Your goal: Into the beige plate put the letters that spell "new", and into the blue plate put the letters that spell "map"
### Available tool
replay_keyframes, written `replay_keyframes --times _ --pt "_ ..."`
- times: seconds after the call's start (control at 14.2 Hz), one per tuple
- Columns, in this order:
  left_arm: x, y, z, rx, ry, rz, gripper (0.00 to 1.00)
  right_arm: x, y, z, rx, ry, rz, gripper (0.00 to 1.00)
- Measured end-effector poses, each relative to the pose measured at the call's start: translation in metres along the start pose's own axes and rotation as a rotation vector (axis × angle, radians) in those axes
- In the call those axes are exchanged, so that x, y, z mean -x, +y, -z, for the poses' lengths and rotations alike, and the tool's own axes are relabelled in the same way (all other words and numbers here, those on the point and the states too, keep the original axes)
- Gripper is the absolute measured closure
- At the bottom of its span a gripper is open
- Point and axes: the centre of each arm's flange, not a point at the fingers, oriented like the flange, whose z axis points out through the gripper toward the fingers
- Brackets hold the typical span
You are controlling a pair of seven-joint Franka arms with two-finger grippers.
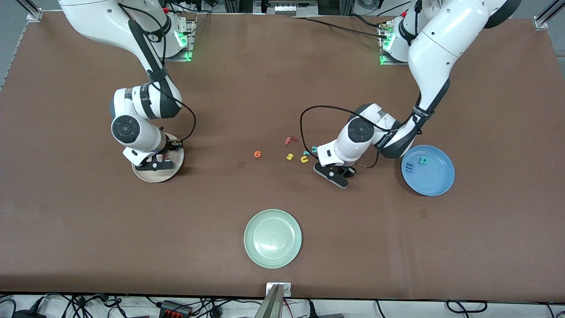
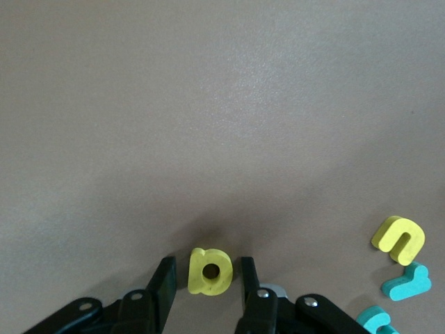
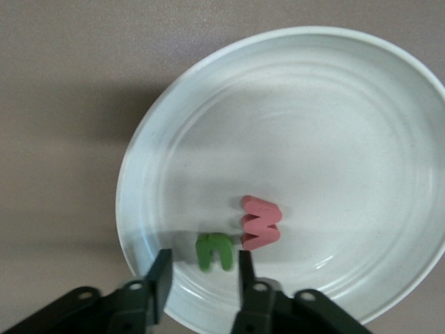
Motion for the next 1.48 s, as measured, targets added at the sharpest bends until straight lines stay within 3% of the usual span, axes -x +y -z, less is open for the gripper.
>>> replay_keyframes --times 0.14,0.35,0.56,0.78,1.13,1.27,1.34,1.48 --pt "-0.002 -0.003 0.001 -0.004 0.004 0.002 0.73 -0.005 -0.001 0.013 -0.004 0.020 0.001 0.30" --pt "-0.002 -0.012 0.006 -0.025 -0.030 0.013 0.72 -0.018 -0.034 0.061 -0.024 0.074 0.053 0.01" --pt "-0.004 -0.051 0.050 -0.103 -0.113 0.064 0.72 -0.018 -0.121 0.093 -0.046 0.141 0.181 0.00" --pt "0.013 -0.125 0.098 -0.157 -0.176 0.062 0.72 -0.008 -0.205 0.082 -0.041 0.152 0.205 0.00" --pt "0.084 -0.270 0.098 -0.107 -0.277 0.022 0.72 -0.009 -0.272 0.047 -0.057 0.166 0.013 0.00" --pt "0.111 -0.293 0.081 -0.076 -0.305 0.040 0.72 -0.010 -0.284 0.035 -0.061 0.159 -0.078 0.02" --pt "0.117 -0.295 0.073 -0.066 -0.309 0.043 0.72 -0.009 -0.288 0.029 -0.060 0.155 -0.111 0.09" --pt "0.120 -0.292 0.065 -0.060 -0.299 0.039 0.60 -0.006 -0.299 0.020 -0.058 0.148 -0.138 0.17"
